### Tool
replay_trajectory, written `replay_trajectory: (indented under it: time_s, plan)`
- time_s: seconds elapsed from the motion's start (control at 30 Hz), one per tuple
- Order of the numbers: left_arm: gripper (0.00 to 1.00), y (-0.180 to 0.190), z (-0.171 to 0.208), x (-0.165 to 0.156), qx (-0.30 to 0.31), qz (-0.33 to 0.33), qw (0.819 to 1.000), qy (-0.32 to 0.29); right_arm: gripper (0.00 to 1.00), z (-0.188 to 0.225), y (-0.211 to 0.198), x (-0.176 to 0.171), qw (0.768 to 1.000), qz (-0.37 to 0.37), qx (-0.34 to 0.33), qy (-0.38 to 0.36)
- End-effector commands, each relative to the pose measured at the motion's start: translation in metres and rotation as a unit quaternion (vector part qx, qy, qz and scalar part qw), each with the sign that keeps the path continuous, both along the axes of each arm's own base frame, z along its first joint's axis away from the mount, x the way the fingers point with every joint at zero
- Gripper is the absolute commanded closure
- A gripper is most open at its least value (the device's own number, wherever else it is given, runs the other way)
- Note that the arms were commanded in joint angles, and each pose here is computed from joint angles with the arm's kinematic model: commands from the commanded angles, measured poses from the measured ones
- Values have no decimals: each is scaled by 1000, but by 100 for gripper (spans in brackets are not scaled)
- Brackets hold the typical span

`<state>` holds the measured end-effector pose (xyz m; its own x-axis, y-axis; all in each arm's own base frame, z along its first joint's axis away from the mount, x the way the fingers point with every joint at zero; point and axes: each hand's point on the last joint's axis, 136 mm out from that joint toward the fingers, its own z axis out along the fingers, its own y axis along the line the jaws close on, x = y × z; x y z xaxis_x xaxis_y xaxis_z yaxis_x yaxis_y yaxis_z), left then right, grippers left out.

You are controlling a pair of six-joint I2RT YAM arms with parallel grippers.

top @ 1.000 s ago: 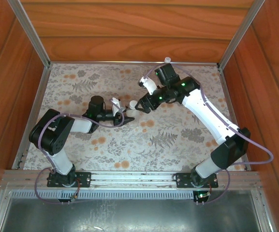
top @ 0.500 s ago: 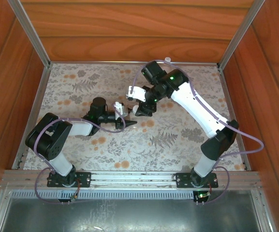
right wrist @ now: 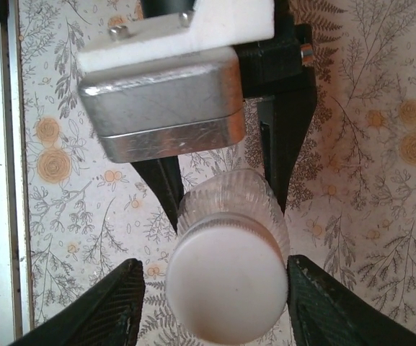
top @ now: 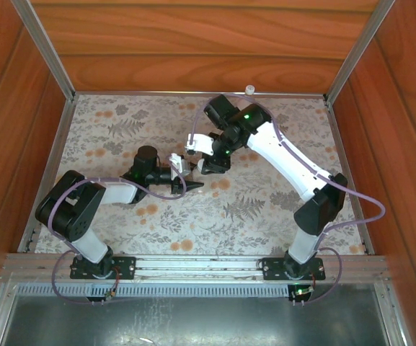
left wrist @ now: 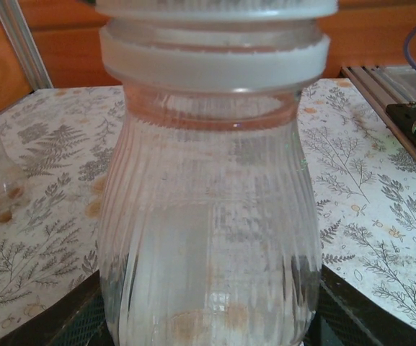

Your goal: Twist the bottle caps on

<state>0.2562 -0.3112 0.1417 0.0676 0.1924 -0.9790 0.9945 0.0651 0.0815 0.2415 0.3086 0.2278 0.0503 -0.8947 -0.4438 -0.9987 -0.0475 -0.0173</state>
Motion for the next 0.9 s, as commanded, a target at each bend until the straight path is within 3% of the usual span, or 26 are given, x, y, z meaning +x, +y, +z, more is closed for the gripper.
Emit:
replay_trajectory:
  time_s: [0.0, 0.17, 0.27, 0.3, 0.37, 0.43, 0.5, 0.6, 0.7, 0.8, 0.87]
  plan:
    - [42, -1, 11, -8, -10, -14, 1000, -13, 46, -4, 2, -1, 1000, 9, -14, -2]
    - [42, -1, 15, -7, -13, -13, 1000, -8, 50, -4, 0, 2, 1000, 0, -16, -19]
    - [41, -2, 16, -4, -12, -5, 1000, -9, 68, 0, 3, 5, 1000, -16, -8, -22]
    - [42, -1, 15, -1, -9, 3, 1000, -10, 69, 1, 4, 5, 1000, -23, -5, -20]
    - [42, 2, 12, 12, 0, 42, 999, -14, 71, 4, 6, 10, 998, -64, 4, -18]
    - [42, 7, 9, 34, 14, 107, 994, -18, 77, 7, 7, 28, 986, -162, 13, -20]
    - [42, 14, 8, 54, 24, 162, 986, -25, 82, 11, 6, 49, 961, -274, 25, -19]
    - [42, 22, 12, 78, 36, 231, 971, -46, 83, 10, 0, 63, 901, -431, 39, 23]
    - [42, 23, 15, 89, 49, 261, 961, -76, 86, 3, -1, 57, 842, -530, 48, 88]
    - [42, 21, 17, 89, 48, 257, 962, -81, 70, 12, 2, 50, 848, -515, 75, 101]
    - [42, 18, 12, 82, 47, 236, 968, -75, 49, 17, -1, 51, 871, -476, 94, 72]
